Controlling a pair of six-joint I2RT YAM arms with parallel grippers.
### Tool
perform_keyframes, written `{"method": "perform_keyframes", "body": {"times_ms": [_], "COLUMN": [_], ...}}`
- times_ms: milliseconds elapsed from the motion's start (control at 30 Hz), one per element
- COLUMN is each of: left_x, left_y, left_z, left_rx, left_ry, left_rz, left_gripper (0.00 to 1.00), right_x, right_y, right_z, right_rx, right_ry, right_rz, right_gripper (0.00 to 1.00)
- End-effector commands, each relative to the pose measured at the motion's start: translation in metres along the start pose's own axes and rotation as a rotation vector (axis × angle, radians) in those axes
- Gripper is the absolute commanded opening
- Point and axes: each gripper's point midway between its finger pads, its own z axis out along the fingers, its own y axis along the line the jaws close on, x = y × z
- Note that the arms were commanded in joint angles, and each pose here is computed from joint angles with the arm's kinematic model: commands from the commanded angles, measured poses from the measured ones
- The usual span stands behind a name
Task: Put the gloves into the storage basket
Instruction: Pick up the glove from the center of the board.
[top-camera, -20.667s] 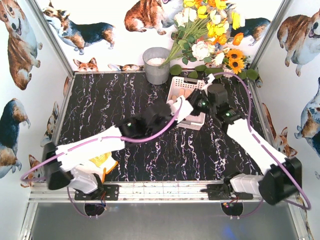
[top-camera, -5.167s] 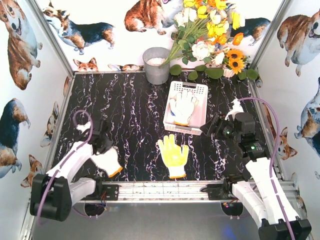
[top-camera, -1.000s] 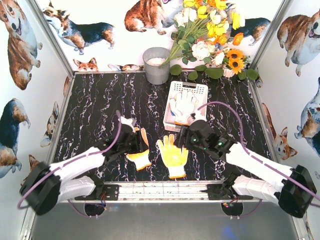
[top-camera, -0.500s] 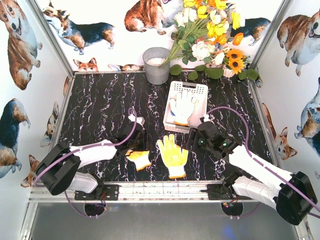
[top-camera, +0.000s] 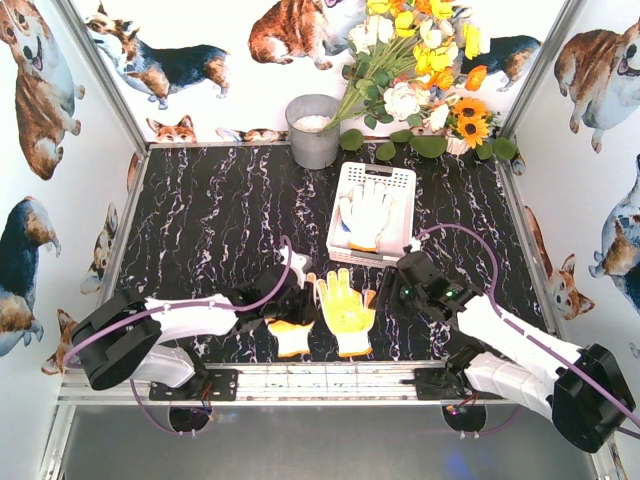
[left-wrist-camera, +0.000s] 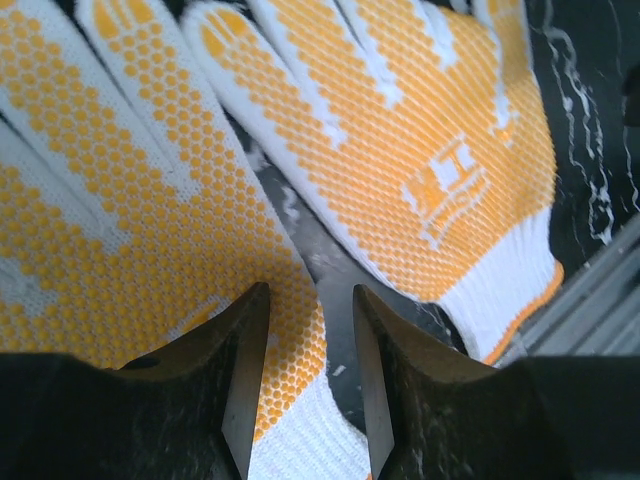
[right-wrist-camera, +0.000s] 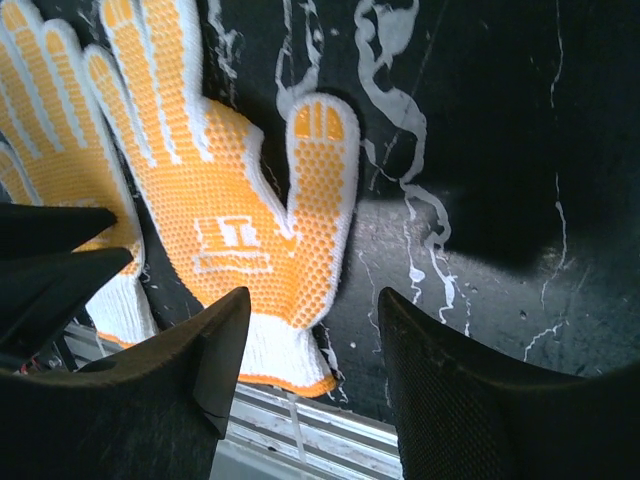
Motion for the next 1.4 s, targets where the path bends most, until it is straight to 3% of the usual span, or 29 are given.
{"method": "perform_keyframes", "body": {"times_ms": [0, 300, 567, 767, 967, 1167, 1367], "left_x": [0.028, 0.013, -0.020, -0.039, -0.055, -0.063, -0.049], "left_y": [-0.011, -0.019, -0.028, -0.047, -0.086, -0.130, -0.137], "left_z": [-0.001, -0.004, -0.027, -0.042, -0.047, -0.043, -0.029], "left_rx": [0.045, -0.003, -0.027, -0.019, -0.006, -0.041, -0.107], "left_ry": [0.066, -0.014, -0.129, -0.202, -0.275, -0.311, -0.295], "left_rz": [0.014, -0.006, 0.010, 0.041, 0.061, 0.075, 0.041], "left_gripper": [0.34, 0.36, 0.51, 0.64, 0.71, 0.70, 0.69], "right_x": [0.004, 0.026, 0.029, 0.029, 0.008, -0.004, -0.017], "right_y": [0.004, 0.014, 0.015, 0.018, 0.051, 0.081, 0.101], "right_z": [0.002, 0.017, 0.028, 0.030, 0.008, -0.007, -0.017], "right_rx": [-0.035, -0.119, -0.110, -0.110, -0.224, -0.320, -0.365], "right_ry": [0.010, 0.115, 0.149, 0.163, 0.108, 0.110, 0.099], "right_rz": [0.039, 0.097, 0.097, 0.110, 0.131, 0.189, 0.265], "right_gripper": [0.55, 0.48, 0.37, 0.15, 0.02, 0.00, 0.00]}}
